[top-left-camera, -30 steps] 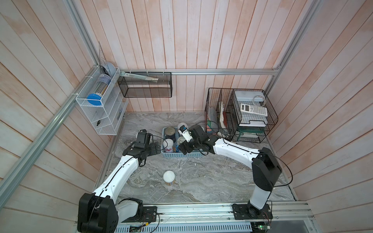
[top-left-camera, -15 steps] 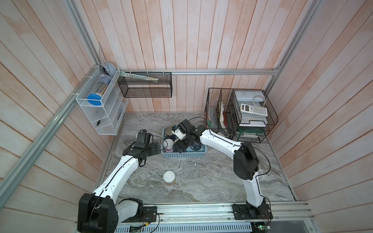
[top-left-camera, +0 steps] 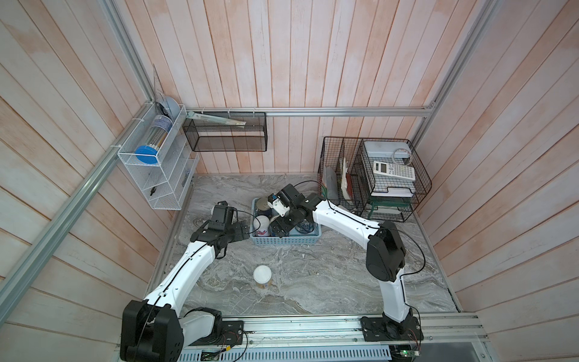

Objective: Put the canned food in the basket
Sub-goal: Place the canned food in the basket.

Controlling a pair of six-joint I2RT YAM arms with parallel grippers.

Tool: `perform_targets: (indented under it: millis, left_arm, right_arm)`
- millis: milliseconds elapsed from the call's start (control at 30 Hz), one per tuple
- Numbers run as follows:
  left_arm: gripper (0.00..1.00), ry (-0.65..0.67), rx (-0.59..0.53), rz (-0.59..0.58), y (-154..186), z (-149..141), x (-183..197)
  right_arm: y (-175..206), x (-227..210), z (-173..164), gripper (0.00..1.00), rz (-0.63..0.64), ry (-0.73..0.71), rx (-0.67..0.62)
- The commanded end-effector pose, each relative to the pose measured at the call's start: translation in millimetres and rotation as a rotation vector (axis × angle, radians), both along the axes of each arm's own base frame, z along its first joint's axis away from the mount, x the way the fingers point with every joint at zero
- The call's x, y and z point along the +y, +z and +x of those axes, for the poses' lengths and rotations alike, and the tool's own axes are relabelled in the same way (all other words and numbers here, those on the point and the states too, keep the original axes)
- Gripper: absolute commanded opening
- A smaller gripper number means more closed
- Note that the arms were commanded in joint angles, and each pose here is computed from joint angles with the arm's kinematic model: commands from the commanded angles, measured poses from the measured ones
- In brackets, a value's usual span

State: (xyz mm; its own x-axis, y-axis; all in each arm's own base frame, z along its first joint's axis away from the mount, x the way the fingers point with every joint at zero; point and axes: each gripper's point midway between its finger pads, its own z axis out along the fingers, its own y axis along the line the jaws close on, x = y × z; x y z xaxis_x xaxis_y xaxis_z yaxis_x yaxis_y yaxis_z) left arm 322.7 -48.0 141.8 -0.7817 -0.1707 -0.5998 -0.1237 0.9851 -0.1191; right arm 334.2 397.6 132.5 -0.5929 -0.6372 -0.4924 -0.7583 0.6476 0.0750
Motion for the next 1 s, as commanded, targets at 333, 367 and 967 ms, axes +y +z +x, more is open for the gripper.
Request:
perform_targets:
  millis: [333,367,967]
  left_arm:
    - [1.00,-0.010,-0.013,0.004,-0.3,-0.1,1.0]
    - [1.00,-0.010,-0.013,0.003,-0.2,-0.1,1.0]
    - [1.00,0.037,-0.037,0.013,6.7,1.1,11.7]
  right_arm:
    - [67.2,-12.5,-2.0,0.98,0.053,-0.039,-0.112]
    - [78.4,-11.4,-7.3,0.98,0.084,-0.023,-0.129]
    - [37.3,29.4,-198.8,0.98,0.244,0.326,0.089]
